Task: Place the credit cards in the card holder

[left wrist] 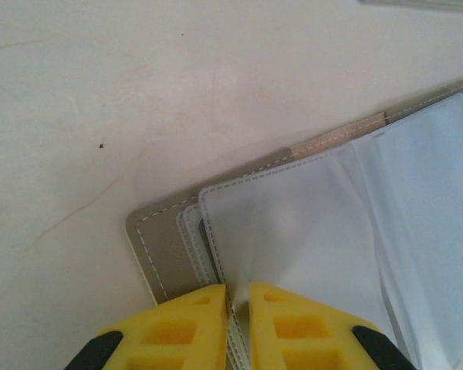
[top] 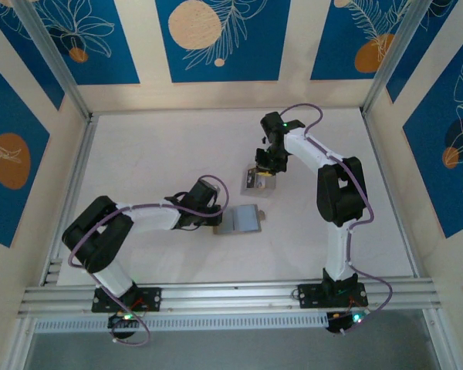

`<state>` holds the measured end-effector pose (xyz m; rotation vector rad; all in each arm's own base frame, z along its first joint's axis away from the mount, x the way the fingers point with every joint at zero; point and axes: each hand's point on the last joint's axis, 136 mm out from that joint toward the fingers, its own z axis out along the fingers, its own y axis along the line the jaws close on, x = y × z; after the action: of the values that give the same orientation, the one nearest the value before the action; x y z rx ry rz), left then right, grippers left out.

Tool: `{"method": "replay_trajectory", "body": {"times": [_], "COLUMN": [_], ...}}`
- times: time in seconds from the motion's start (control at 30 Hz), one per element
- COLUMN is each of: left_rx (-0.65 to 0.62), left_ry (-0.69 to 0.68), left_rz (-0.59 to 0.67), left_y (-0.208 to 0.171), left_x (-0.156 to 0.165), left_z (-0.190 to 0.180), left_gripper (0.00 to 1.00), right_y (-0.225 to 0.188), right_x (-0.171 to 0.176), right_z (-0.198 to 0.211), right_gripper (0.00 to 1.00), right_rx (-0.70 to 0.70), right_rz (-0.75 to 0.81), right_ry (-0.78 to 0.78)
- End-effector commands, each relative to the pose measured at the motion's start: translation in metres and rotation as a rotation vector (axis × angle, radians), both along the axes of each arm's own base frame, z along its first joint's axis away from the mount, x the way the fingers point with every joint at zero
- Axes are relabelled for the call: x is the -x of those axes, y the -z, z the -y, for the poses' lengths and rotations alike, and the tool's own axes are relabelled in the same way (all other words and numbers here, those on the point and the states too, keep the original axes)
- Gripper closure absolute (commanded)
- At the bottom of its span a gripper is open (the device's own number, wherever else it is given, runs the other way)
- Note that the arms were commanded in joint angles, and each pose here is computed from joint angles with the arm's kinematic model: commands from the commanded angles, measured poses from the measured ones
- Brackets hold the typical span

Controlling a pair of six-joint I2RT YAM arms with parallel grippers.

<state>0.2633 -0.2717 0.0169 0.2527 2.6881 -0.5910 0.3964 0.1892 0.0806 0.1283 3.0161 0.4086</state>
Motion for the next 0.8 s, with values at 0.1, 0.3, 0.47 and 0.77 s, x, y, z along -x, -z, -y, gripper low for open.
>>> {"method": "replay_trajectory", "body": {"times": [0.1, 0.3, 0.47, 0.77], "left_rx": [-0.120, -0.117, -0.088, 0.034], "left_ry": [0.015, -0.029, -0.072, -0.013], "left_rz": [-0.183, -0.127, -0.071, -0.006], "left_y": [0.045, -0.003, -0.042, -0.099], "left_x": [0.043, 0.026, 0.010, -0.023], "left_z": [-0.028, -0.032, -0.038, -0.006], "left_gripper": [0.87, 0.88, 0.89, 0.88], "right_y": [-0.017, -0.029, -0.036, -0.022], "right_x": [0.000, -0.001, -0.001, 0.002], "right_z": [0.001, 0.016, 0.025, 0.033], "right_gripper": [0.84, 0.86, 0.87, 0.91], "right_rx": [-0.016, -0.031, -0.057, -0.070], "right_rz": [0.039, 0.070, 0.093, 0.063], "right_ry": [-0.004, 0.034, 0.063, 0.096]}}
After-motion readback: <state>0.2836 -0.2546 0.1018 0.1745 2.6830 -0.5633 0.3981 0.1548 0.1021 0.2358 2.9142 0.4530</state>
